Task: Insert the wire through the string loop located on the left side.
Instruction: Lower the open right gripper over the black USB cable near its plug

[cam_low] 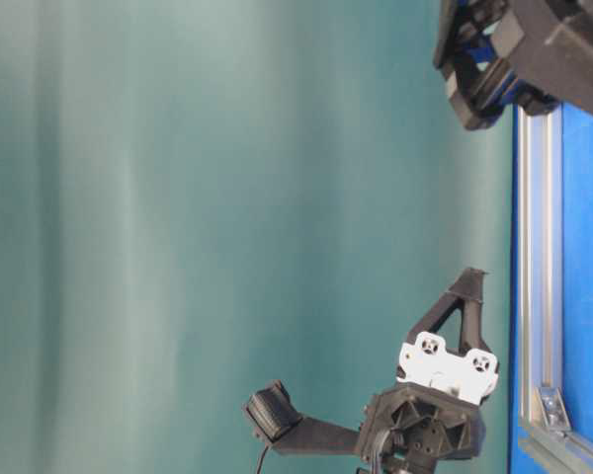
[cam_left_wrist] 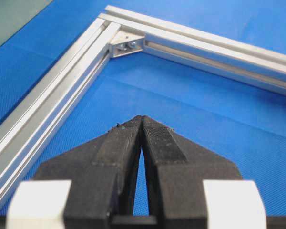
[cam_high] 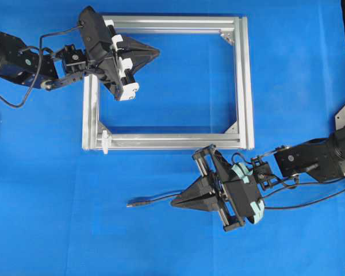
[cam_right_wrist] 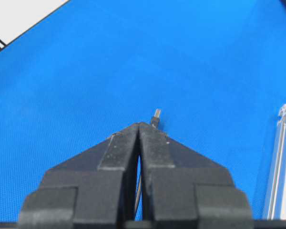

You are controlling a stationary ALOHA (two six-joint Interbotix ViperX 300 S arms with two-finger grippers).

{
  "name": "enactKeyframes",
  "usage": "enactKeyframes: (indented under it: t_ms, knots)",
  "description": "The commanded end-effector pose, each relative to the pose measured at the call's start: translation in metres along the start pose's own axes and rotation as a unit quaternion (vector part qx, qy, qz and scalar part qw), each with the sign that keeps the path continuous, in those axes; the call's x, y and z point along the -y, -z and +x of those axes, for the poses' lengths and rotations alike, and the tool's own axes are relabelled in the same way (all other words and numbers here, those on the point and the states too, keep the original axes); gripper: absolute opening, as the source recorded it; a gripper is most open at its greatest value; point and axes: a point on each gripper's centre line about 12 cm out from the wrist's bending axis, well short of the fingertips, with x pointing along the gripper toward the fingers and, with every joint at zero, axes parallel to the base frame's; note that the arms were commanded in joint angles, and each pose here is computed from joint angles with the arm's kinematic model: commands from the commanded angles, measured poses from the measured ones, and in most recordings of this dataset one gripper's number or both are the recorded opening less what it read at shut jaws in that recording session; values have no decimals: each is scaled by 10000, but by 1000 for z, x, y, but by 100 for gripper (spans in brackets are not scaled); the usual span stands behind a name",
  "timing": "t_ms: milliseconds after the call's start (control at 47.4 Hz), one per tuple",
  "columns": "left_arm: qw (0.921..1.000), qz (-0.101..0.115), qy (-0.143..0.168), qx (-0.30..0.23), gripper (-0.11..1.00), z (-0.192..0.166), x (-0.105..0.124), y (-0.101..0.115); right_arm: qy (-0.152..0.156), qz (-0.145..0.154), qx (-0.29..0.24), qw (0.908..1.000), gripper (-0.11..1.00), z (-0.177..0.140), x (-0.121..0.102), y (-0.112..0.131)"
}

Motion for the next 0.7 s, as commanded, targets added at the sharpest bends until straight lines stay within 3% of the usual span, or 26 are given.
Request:
enactKeyframes:
  t_ms: [0, 675]
  knots:
    - [9996, 76, 116, 243, 0, -2, 5, -22, 24, 35, 344, 9994, 1, -3, 1, -24]
    - [9997, 104, 124, 182, 0, -3, 5, -20, 79, 575, 185, 9981, 2, -1, 5, -24]
